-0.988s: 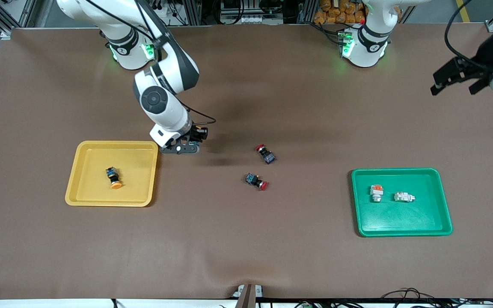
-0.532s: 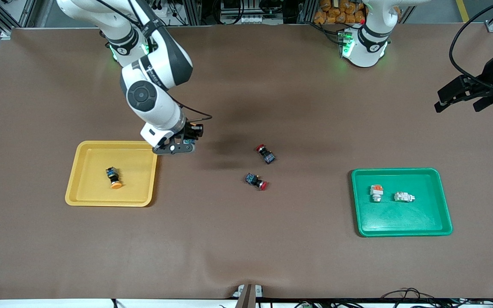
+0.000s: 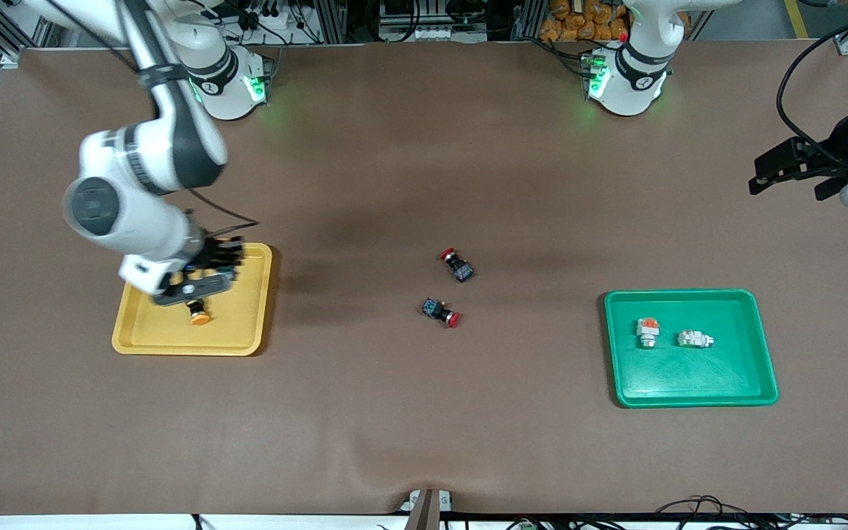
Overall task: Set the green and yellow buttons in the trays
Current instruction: 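Carry the blue-based button over the yellow tray with the right gripper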
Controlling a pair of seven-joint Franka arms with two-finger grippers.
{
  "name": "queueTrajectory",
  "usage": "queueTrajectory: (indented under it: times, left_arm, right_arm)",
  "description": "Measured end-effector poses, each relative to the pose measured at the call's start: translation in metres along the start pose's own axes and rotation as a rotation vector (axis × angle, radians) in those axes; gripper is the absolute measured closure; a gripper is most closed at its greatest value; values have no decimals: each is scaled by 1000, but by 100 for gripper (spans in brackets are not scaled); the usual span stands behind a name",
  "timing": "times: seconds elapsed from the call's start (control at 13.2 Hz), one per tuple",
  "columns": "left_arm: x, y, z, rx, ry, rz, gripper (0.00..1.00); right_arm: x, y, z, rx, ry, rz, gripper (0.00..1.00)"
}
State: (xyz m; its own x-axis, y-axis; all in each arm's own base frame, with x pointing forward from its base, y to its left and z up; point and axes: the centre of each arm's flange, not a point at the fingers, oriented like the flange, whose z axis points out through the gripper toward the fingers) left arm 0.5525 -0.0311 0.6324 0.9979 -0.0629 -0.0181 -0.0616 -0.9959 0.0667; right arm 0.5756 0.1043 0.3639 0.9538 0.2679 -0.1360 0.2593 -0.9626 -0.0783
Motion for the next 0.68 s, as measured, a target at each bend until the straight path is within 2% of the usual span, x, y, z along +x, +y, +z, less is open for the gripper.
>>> queueTrajectory:
  times: [0.15, 0.46, 0.68]
  left_arm:
    - [0, 2, 0, 1, 0, -8, 0]
    - [0, 2, 0, 1, 0, -11, 0]
    - [0, 1, -3, 7, 6, -15, 0]
  right_arm:
    - [-7, 30, -7, 11, -7, -19, 59]
    - [-5, 36, -3, 6, 15, -30, 59]
    - [13, 42, 41, -13, 43, -53, 59]
